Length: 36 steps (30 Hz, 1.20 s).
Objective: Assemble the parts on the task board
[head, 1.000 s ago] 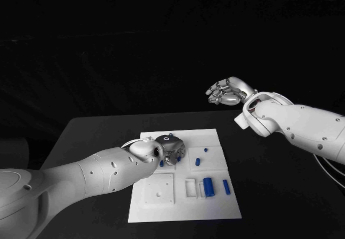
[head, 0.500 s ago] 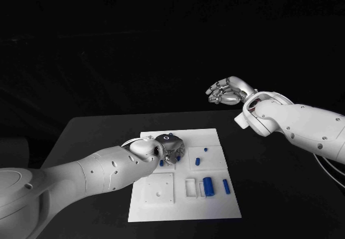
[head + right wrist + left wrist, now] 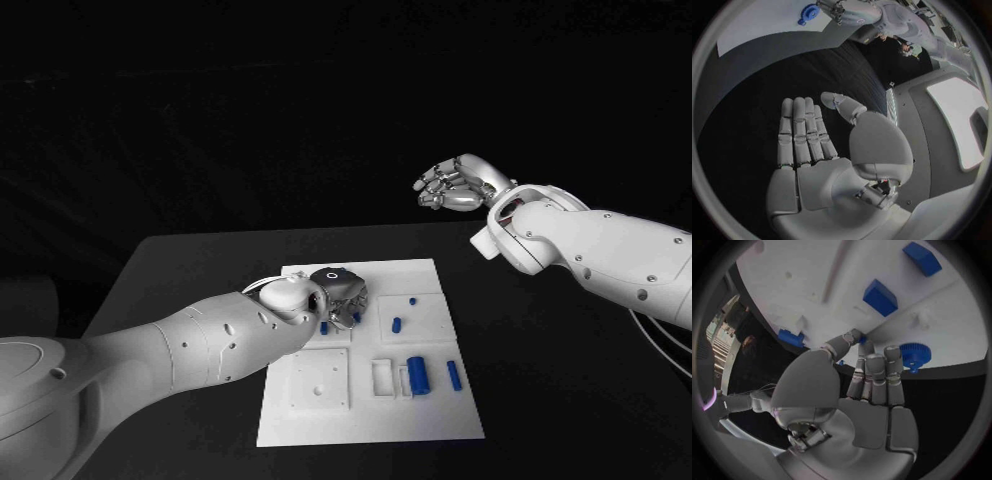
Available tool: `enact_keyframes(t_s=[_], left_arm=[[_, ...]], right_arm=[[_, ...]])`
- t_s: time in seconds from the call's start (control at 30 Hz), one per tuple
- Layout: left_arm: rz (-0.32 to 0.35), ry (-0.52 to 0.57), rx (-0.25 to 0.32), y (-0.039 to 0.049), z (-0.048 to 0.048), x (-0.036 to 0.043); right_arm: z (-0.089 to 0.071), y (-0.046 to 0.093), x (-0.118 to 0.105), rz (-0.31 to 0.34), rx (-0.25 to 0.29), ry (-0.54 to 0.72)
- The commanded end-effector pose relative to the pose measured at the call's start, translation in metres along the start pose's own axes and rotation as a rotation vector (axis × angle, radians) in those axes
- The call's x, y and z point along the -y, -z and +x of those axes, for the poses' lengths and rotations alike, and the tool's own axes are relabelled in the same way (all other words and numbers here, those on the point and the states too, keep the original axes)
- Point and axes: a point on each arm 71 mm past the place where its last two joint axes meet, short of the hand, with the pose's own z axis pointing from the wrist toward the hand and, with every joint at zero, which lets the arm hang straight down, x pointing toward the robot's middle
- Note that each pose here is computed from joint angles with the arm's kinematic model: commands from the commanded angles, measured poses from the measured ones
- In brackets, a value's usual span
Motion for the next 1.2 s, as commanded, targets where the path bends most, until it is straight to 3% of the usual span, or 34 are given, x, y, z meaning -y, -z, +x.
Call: enact_keyframes(t_s=[0.03, 0.23, 0.37, 0.67, 0.9, 1.2], left_arm=[[-0.037, -0.048, -0.030, 0.0004, 0.0060, -0.0033], [-0.055, -0.064, -0.026, -0.0010, 0.0059, -0.0048], [-0.055, -0.085, -0.053, -0.0003, 0.0144, -0.0048], [-0.054, -0.089, -0.062, -0.0014, 0.0175, -0.0044], [-0.037, -0.089, -0.101, -0.0017, 0.0203, -0.0016], [-0.034, -0.095, -0.197, -0.0008, 0.0273, -0.0006]], right_arm=[[0.001, 0.000, -0.001, -0.007, -0.010, 0.001], [0.001, 0.000, -0.001, -0.008, -0.010, 0.001], [0.001, 0.000, -0.001, -0.007, -0.009, 0.001], [0.001, 0.000, -0.001, -0.006, -0.009, -0.004], [0.001, 0.000, -0.001, -0.005, -0.009, -0.007], [0.001, 0.000, -0.001, -0.005, -0.009, -0.011]])
